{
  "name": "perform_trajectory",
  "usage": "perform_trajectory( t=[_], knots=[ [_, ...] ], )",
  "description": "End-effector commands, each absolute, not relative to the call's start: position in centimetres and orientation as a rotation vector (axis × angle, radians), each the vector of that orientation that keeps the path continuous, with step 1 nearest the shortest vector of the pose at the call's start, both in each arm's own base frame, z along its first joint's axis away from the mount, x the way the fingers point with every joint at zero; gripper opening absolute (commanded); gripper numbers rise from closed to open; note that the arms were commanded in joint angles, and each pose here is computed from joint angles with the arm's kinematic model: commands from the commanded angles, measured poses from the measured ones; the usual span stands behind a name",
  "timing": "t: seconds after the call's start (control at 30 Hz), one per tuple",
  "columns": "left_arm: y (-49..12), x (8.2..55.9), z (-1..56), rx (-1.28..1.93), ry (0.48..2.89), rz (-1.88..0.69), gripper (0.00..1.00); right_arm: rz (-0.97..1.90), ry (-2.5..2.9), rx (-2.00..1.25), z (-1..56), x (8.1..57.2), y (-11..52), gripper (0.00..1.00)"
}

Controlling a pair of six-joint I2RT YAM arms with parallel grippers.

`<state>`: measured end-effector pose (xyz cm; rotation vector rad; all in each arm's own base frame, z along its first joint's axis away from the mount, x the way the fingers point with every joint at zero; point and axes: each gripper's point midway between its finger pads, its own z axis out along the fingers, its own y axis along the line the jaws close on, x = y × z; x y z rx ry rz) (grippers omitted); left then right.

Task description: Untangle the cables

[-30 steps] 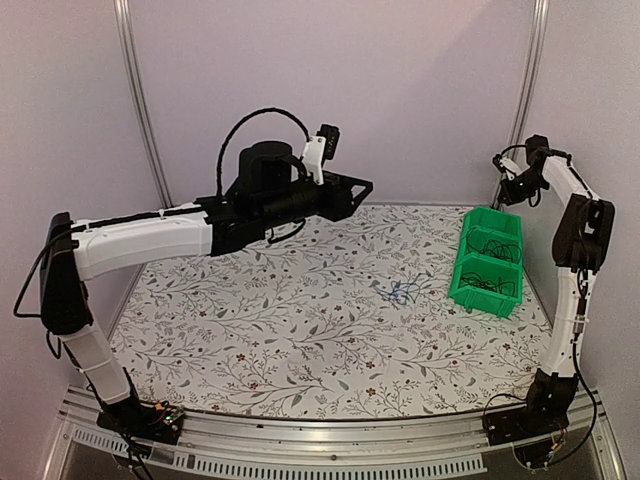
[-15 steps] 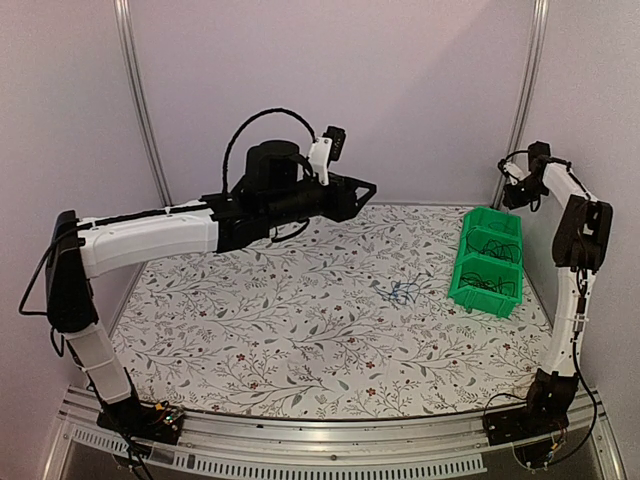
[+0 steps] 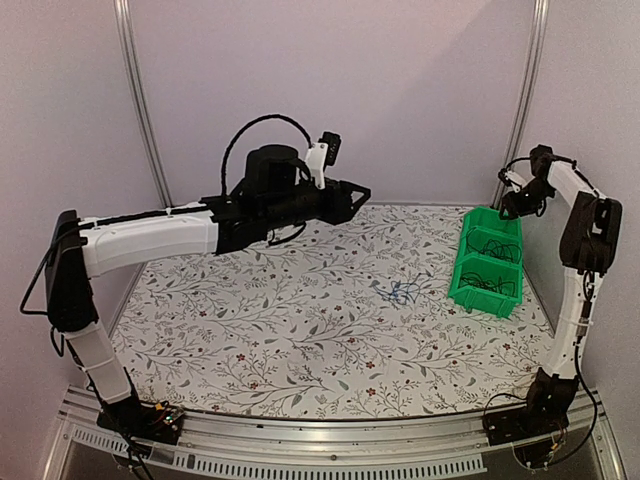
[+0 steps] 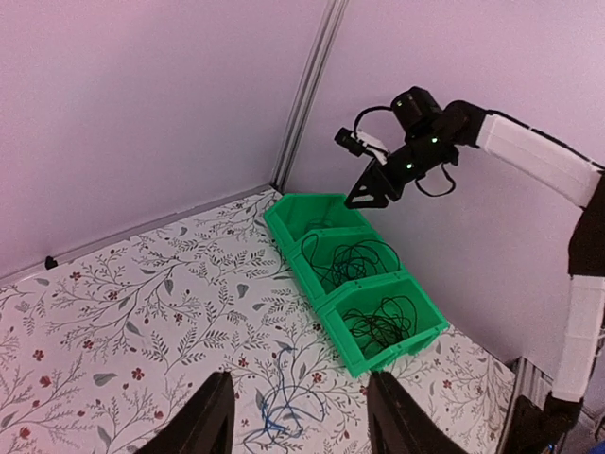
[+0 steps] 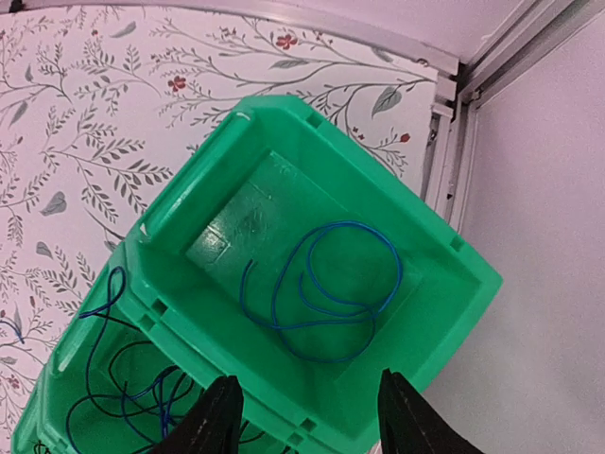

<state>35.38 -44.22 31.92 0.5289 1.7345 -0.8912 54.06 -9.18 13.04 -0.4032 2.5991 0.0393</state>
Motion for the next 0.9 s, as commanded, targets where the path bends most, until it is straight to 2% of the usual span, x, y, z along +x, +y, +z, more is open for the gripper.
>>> perform_trajectory(
  t=[0.0, 0.17, 0.27, 0.43, 0.63, 0.87],
  knots=[
    [-42.7, 36.7, 27.0, 0.485, 1.868, -0.857, 0.5, -0.072, 2.421, -0.484, 22.5, 52.0, -7.4, 0.55],
    [-43.8, 36.2, 21.4, 0.579, 2.001, -0.866, 0.48, 0.167, 2.3, -0.801, 21.5, 48.6, 1.6, 0.54],
    [-44.2, 35.9, 18.2, 0.608, 2.09, -0.862, 0.44, 0.434, 2.202, -1.091, 20.0, 43.9, 10.4, 0.54],
    [-41.2, 36.8, 14.9, 0.432, 2.208, -0.796, 0.44, 0.591, 2.034, -1.503, 16.7, 35.9, 20.6, 0.53],
    [-37.5, 36.7, 12.8, 0.232, 2.296, -0.758, 0.45, 0.582, 2.012, -1.681, 12.0, 31.9, 25.6, 0.52],
    [-35.2, 35.9, 12.8, 0.158, 2.301, -0.719, 0.45, 0.529, 2.131, -1.634, 7.8, 33.6, 27.4, 0.52]
  ],
)
